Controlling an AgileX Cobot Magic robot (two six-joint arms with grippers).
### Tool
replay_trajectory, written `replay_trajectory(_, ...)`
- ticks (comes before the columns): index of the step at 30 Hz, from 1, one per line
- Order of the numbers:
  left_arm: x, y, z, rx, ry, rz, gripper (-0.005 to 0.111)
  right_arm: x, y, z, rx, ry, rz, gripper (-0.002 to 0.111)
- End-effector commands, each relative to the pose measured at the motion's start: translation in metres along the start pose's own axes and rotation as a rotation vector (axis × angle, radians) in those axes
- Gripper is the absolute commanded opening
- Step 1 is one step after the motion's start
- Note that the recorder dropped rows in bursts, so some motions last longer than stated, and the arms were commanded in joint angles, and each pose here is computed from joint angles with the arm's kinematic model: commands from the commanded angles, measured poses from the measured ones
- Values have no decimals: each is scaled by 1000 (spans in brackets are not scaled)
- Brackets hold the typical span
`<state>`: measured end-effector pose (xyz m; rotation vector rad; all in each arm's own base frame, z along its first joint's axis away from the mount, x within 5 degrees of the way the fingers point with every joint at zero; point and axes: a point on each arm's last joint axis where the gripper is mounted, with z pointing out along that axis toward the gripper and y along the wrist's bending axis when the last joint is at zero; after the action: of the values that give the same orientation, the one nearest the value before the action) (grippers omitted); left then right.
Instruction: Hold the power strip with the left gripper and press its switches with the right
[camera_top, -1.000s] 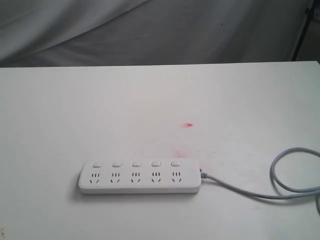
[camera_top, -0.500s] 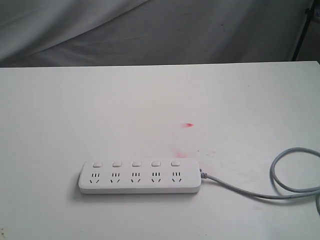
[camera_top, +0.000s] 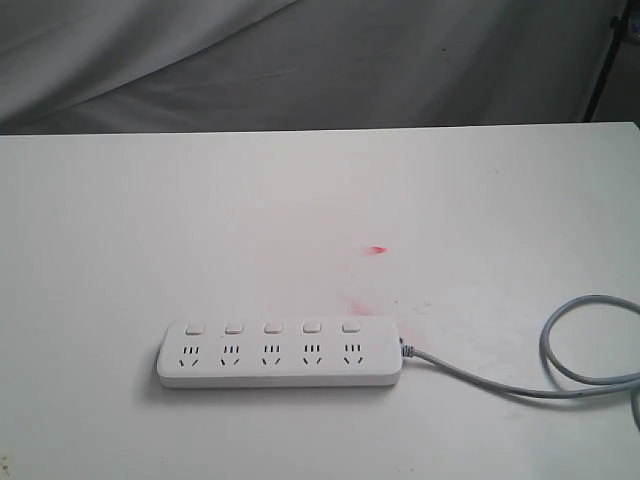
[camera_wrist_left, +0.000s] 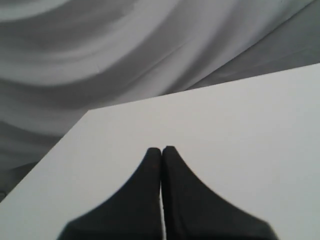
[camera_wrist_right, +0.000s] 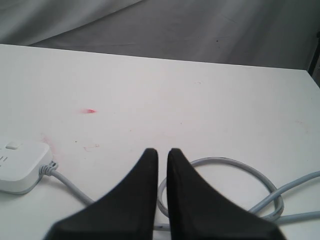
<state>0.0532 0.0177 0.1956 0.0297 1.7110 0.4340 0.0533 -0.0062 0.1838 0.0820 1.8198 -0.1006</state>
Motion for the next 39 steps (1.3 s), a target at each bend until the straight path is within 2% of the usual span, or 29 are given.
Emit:
replay_trajectory(1,-11,-1,-1,13,-132,-58,0,1,0,0,3,0,1,7)
replay_trajectory(3,-15,0,-2,17,-147,-103,0,1,0,0,3,0,1,7)
replay_trajectory(5,-31,5,-7,9,-197,-129,0,1,0,0,3,0,1,7)
replay_trajectory(11,-86,20,-4,10,-219,-82,0,1,0,0,3,0,1,7)
replay_trajectory(13,-110,25,13,32,-170,-80,0,1,0,0,3,0,1,7)
replay_trajectory(15,-124,28,28,47,-137,-70,0,1,0,0,3,0,1,7)
replay_trajectory(19,-137,28,62,85,-52,-64,0,1,0,0,3,0,1,7)
replay_trajectory(21,-135,25,90,102,17,-53,0,1,0,0,3,0,1,7)
replay_trajectory(24,-116,19,126,118,141,-24,0,1,0,0,3,0,1,7)
replay_trajectory(28,-96,14,152,107,232,39,0,1,0,0,3,0,1,7)
replay_trajectory(34,-94,20,191,14,242,70,0,1,0,0,3,0,1,7)
replay_trajectory(39,-81,8,236,81,303,70,0,1,0,0,3,0,1,7)
